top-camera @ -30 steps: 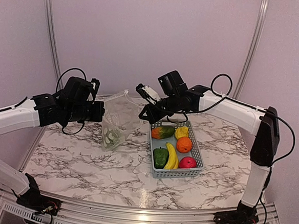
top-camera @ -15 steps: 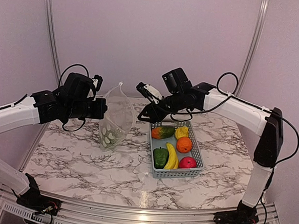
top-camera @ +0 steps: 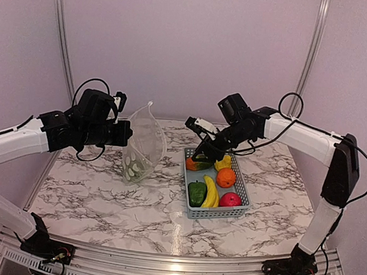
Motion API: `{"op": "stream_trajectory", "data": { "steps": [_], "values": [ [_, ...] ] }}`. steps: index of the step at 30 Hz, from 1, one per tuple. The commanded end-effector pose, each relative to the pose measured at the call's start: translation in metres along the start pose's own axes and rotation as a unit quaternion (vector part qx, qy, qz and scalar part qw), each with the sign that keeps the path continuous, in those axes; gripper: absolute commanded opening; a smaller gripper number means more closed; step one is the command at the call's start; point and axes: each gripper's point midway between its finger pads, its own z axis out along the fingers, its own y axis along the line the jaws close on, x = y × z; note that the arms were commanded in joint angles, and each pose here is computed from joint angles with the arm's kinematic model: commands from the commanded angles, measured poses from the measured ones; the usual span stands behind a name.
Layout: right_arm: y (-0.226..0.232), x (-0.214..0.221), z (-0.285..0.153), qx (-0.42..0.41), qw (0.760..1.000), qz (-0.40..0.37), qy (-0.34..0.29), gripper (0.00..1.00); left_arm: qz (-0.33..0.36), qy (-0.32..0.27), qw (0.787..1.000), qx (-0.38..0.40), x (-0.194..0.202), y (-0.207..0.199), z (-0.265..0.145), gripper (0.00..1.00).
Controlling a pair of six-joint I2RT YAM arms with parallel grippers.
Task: Place the food in the zip-top bag and seal the zipper
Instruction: Adjust the zipper food storage bag at the center of the board, then pick up the fake fruit from the bin.
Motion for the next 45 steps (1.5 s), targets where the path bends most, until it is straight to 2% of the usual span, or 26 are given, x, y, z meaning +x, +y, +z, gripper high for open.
{"op": "stream_trajectory", "data": {
  "steps": [1,7,13,20,27,39,42,45],
  "values": [
    [-0.005,0.024,-0.008,0.021,0.999,-0.027,0.028,0.44,0.006,-0.002,1.000,0.012,-0.006,-0.006,-0.004,0.00],
    [-0.036,0.056,0.003,0.097,0.993,0.001,0.074,0.43,0.006,-0.002,1.000,0.014,-0.005,-0.007,-0.003,0.00],
    [-0.067,0.064,0.011,0.159,0.980,-0.051,0.105,0.38,0.006,0.002,1.000,0.017,-0.003,-0.008,-0.003,0.00],
    [-0.095,0.085,0.009,0.217,0.960,-0.071,0.162,0.35,0.008,0.005,1.000,0.019,-0.001,-0.007,-0.006,0.00],
    [-0.128,0.100,-0.008,0.235,0.960,-0.007,0.151,0.35,0.005,0.011,1.000,0.024,0.003,-0.008,-0.004,0.00],
    [-0.159,0.127,-0.001,0.212,0.965,0.063,0.140,0.36,0.002,0.013,0.999,0.029,0.004,-0.010,-0.003,0.00],
    [-0.159,0.130,0.004,0.206,0.966,0.071,0.141,0.32,0.002,0.014,0.999,0.030,0.005,-0.010,-0.003,0.00],
    [-0.156,0.129,0.003,0.201,0.967,0.077,0.138,0.18,0.002,0.015,0.999,0.031,0.004,-0.011,-0.004,0.00]
  ]
}}
